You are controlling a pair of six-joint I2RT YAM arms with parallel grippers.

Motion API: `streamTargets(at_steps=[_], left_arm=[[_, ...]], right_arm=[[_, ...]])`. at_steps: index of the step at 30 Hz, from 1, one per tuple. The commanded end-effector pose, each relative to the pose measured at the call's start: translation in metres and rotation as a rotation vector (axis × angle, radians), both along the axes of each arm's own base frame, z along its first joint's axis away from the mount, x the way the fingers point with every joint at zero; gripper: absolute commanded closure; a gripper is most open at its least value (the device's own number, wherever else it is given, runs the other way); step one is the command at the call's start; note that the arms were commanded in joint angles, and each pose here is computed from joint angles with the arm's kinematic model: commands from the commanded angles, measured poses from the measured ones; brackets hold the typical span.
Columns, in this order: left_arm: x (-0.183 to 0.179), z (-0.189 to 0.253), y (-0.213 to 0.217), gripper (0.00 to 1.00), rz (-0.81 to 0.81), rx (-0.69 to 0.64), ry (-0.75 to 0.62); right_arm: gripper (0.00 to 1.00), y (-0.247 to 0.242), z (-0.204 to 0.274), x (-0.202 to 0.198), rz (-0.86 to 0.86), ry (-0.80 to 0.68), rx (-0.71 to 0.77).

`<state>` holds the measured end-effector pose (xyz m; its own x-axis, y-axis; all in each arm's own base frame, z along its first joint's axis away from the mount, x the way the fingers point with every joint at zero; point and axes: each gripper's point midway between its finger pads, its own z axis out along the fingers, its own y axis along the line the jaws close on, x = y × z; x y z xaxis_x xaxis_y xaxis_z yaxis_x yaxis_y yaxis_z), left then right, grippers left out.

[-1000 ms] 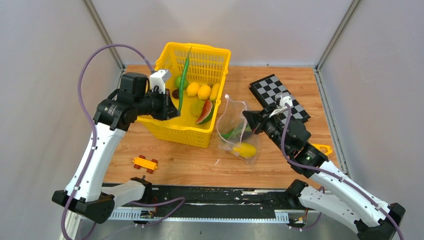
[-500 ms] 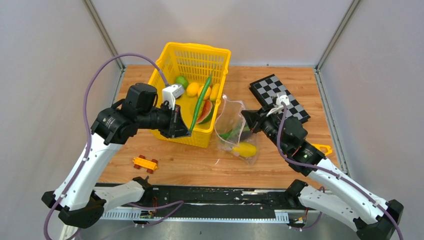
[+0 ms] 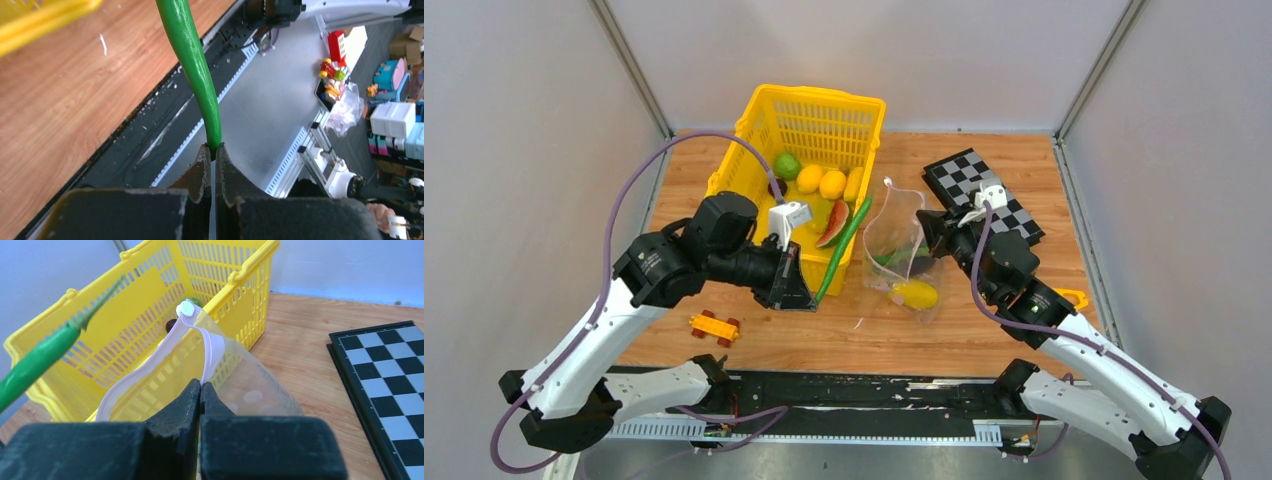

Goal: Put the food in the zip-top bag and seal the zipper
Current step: Place the fake vegetable in the zipper food storage bag.

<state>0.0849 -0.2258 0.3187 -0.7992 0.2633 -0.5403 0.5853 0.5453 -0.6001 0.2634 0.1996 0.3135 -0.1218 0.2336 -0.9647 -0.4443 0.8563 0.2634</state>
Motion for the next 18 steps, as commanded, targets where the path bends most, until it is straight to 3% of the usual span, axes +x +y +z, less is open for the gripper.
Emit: streamTargets(at_steps=[1,8,18], left_arm=[[-0.017,-0.004,-0.003,1.00,-0.018,0.007,0.066],[-0.029,-0.014,-0.008,1.00,-0.054,0.023,0.113],[-0.013,-0.014,-0.038,1.00,-0.137,0.079,0.116]], right_arm=[[1.00,-0.013,0.033,0.007,-0.063,-0.094,-0.001],[1.00,-0.018,0.036,0.008,-0.082,-0.126,-0.035],[1.00,0.001,0.038,-0.005,0.059,-0.199,-0.049]])
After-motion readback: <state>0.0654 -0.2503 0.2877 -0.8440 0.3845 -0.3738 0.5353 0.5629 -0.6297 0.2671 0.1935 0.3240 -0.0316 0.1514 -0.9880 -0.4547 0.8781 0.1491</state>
